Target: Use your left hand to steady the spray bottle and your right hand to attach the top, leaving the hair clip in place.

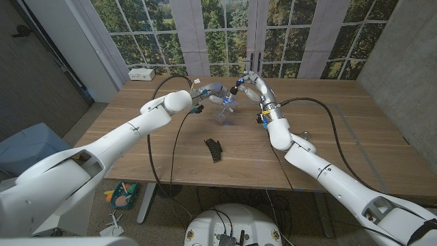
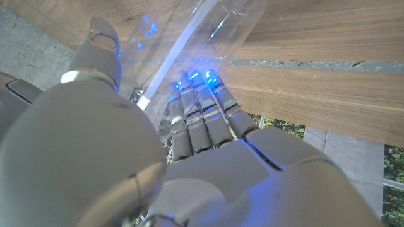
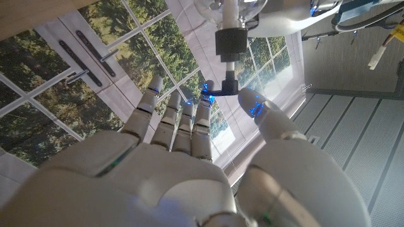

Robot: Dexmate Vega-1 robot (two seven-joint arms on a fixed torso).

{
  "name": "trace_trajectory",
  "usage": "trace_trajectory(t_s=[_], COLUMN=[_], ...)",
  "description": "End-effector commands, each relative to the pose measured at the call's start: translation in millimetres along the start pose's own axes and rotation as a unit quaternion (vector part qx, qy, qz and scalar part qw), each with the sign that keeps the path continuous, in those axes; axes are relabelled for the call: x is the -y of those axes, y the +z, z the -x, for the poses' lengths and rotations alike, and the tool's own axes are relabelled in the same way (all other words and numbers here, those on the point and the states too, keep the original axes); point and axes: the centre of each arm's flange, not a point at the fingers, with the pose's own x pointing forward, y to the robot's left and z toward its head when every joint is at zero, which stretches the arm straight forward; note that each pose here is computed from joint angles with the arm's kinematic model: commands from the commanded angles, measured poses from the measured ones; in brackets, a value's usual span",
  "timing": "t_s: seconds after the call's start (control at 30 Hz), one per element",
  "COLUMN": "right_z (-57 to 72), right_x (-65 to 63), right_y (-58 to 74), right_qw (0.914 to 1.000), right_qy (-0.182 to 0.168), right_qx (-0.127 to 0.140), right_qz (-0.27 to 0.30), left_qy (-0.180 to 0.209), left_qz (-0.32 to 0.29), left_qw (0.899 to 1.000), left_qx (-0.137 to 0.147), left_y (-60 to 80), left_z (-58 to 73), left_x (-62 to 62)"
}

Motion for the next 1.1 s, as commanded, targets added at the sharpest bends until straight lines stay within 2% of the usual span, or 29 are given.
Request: trace_trajectory(t_s=[0.03, 0.33, 0.53, 0.77, 1.1], right_z=[11.4, 13.8, 13.9, 9.1, 2.9], right_x=[2.3, 1.6, 0.7, -0.6, -3.4], right_y=[-3.3, 1.4, 3.8, 10.8, 19.1], right_qw=[0.9994, 0.9985, 0.9983, 0.9973, 0.9956], right_qy=[-0.035, -0.047, -0.040, 0.001, 0.038], right_qx=[0.005, 0.025, 0.040, 0.073, 0.085], right_qz=[0.005, 0.011, 0.009, 0.007, 0.000], left_qy=[0.005, 0.005, 0.004, 0.003, 0.002], left_qz=[0.000, 0.000, 0.001, 0.002, 0.002], left_qw=[1.000, 1.000, 1.000, 1.000, 1.000], left_qx=[0.001, 0.001, -0.001, -0.003, -0.004], left_y=[0.2, -0.9, -2.8, -4.4, -4.5], left_z=[3.4, 3.1, 2.7, 1.6, -0.7], left_x=[-0.8, -2.2, -2.1, -2.4, -2.5])
